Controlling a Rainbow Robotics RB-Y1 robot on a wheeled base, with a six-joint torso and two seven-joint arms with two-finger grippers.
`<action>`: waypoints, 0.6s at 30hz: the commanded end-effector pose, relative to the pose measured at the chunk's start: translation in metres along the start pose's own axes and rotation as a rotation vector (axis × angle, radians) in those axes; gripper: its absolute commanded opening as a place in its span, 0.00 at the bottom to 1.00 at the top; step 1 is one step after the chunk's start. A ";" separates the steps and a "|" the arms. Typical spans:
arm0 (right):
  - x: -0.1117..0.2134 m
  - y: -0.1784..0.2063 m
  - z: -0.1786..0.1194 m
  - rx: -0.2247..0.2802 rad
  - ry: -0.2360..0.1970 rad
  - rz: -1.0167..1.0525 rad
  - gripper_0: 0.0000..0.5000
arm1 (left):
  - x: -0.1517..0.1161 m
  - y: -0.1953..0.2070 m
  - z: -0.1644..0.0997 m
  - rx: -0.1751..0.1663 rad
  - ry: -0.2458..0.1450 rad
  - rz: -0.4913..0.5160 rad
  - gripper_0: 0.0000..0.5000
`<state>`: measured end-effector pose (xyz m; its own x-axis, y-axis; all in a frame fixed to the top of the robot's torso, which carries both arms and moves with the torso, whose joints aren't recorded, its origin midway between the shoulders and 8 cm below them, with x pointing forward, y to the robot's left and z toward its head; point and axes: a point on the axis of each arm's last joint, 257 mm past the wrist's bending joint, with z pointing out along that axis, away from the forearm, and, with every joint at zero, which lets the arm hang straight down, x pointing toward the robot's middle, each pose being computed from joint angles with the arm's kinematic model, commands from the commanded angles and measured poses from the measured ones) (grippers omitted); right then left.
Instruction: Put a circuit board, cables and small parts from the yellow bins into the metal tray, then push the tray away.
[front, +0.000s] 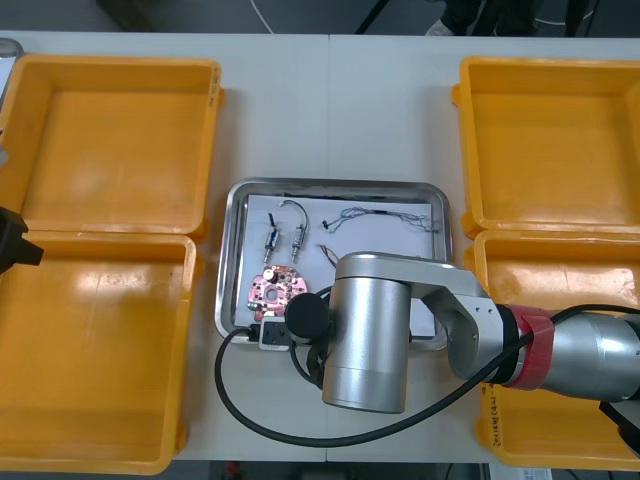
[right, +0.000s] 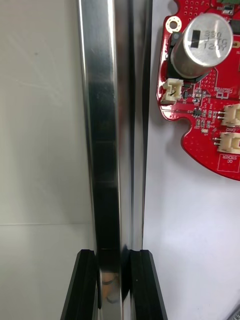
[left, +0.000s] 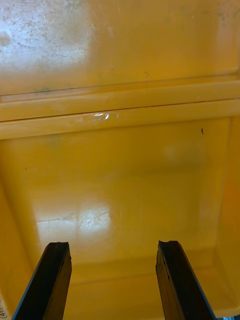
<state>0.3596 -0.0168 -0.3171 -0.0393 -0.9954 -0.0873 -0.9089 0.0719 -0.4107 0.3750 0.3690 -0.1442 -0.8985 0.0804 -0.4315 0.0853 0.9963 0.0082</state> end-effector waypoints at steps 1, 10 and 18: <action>-0.019 -0.012 -0.008 0.057 -0.032 -0.051 0.00 | -0.002 0.015 -0.016 -0.050 -0.019 0.050 1.00; -0.019 -0.036 -0.014 0.117 -0.026 -0.067 0.00 | -0.002 0.015 -0.016 -0.050 -0.019 0.050 1.00; -0.023 -0.062 -0.009 0.155 -0.017 -0.067 0.00 | -0.002 0.015 -0.016 -0.050 -0.019 0.050 1.00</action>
<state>0.4043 -0.0172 -0.2968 -0.0450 -0.9957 -0.0813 -0.8552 0.0805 -0.5120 0.3750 0.3691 -0.1441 -0.8985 0.0806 -0.4316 0.0853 0.9963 0.0085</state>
